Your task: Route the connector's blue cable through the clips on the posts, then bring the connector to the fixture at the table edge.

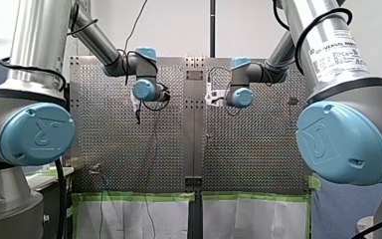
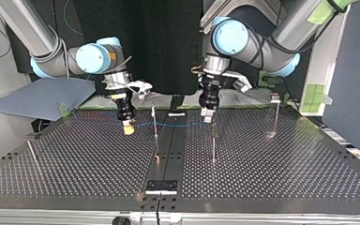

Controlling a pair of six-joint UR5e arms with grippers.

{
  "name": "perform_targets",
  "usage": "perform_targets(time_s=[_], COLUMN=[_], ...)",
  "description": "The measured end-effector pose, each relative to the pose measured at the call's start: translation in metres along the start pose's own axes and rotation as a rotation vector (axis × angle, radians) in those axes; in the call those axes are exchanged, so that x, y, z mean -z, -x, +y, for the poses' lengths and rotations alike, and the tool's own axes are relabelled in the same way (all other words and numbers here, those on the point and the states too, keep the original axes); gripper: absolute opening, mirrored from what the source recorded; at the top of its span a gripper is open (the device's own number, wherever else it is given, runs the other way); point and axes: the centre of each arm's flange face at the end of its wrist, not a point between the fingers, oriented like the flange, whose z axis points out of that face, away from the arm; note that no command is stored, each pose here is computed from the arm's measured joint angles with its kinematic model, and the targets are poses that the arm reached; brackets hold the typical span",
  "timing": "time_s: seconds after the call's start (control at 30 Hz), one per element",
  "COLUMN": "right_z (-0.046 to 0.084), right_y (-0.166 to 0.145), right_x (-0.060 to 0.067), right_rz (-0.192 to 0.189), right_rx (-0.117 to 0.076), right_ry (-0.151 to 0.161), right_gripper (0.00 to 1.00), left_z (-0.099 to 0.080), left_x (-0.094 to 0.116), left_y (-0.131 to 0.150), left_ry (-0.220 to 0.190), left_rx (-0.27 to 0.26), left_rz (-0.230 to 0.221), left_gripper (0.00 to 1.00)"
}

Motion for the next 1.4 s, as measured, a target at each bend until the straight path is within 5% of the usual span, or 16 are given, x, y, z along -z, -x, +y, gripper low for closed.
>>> perform_targets(time_s=[0.23,0.43,0.77,1.1,1.4], right_z=[0.000,0.000,-0.001,-0.001,-0.002], right_y=[0.000,0.000,0.000,0.000,0.000], right_x=[0.000,0.000,0.000,0.000,0.000], right_rz=[0.001,0.000,0.000,0.000,0.000], right_rx=[-0.001,-0.001,-0.001,-0.001,-0.001], right_ry=[0.000,0.000,-0.001,-0.005,-0.012], right_gripper=[0.00,0.00,0.00,0.00,0.00], left_z=[-0.025,-0.040,-0.041,-0.036,-0.038], left_x=[0.006,0.001,-0.022,-0.049,-0.057], left_y=[-0.017,-0.013,-0.013,-0.013,-0.024], left_ry=[0.007,0.023,0.103,0.190,0.202], left_rx=[-0.008,-0.003,-0.022,-0.019,-0.043], left_rz=[0.046,0.031,0.038,-0.009,0.005], left_gripper=[1.00,1.00,1.00,1.00,1.00])
